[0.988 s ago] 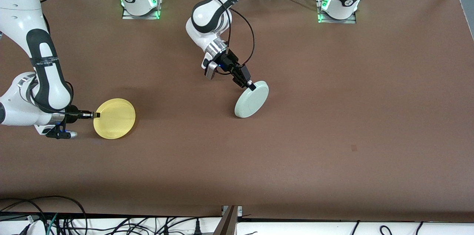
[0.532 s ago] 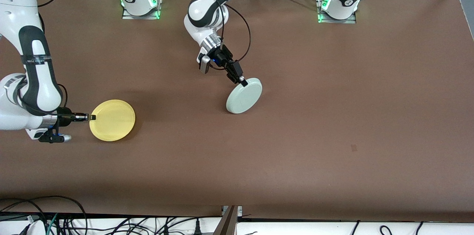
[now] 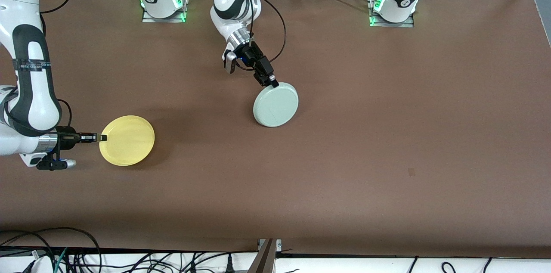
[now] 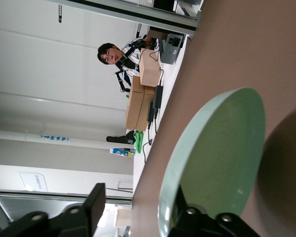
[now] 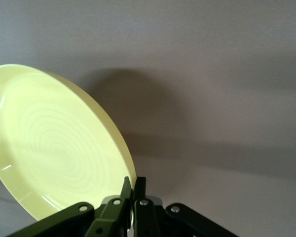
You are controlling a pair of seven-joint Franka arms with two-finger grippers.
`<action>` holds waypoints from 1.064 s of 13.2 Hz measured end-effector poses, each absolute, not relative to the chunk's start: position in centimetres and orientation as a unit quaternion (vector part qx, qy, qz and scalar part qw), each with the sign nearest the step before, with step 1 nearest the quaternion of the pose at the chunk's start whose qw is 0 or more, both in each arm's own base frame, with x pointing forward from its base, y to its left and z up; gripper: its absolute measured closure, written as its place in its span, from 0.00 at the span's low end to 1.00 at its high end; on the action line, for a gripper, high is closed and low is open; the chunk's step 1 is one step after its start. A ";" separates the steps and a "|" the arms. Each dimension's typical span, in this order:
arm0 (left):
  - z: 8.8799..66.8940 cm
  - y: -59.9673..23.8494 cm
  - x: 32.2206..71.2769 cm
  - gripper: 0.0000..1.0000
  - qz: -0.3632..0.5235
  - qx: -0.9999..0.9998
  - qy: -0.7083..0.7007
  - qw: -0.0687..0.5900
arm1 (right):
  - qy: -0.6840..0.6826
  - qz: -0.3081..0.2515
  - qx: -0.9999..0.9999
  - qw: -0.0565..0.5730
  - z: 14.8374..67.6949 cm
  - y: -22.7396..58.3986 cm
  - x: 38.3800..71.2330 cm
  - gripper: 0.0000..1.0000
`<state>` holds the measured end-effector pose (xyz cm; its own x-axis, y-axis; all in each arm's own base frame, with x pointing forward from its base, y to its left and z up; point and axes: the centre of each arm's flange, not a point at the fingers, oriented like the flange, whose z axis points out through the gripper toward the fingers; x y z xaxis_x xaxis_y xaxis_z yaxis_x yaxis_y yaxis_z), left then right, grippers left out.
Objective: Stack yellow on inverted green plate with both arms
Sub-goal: 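Lower the inverted green plate onto the table and release it, then lift the yellow plate while the left gripper withdraws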
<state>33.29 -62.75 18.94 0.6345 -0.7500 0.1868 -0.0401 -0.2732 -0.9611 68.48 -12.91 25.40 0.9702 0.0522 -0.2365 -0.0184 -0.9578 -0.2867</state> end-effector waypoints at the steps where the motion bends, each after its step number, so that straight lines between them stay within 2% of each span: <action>1: 18.6 -63.0 32.2 0.22 -0.334 -0.743 0.253 0.522 | -0.012 0.128 -0.981 0.148 25.9 -12.7 68.5 0.97; 3: 17.6 -63.7 29.6 0.01 -0.338 -0.789 0.200 0.472 | -0.018 0.137 -0.978 0.153 27.3 -12.6 68.7 0.97; 5: 16.8 -64.9 27.5 0.00 -0.334 -0.832 0.162 0.412 | -0.025 0.141 -0.977 0.157 29.3 -12.4 69.1 0.97; 10: 18.3 -68.0 25.6 0.00 -0.304 -0.891 0.122 0.312 | -0.047 0.137 -0.976 0.165 31.0 -11.1 69.7 0.97; 12: 19.9 -68.9 26.2 0.00 -0.274 -0.916 0.097 0.276 | -0.064 0.136 -0.974 0.171 31.2 -9.3 69.9 0.97; 14: 22.8 -68.7 30.0 0.00 -0.237 -0.942 0.054 0.231 | -0.074 0.135 -0.973 0.174 31.5 -8.1 70.1 0.97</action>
<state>29.98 -68.67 22.82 0.8813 -0.2122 0.4221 0.0074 -0.8871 -0.4615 70.07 -8.05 31.47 0.9524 0.1915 -0.2372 0.0974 -0.9285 -0.3583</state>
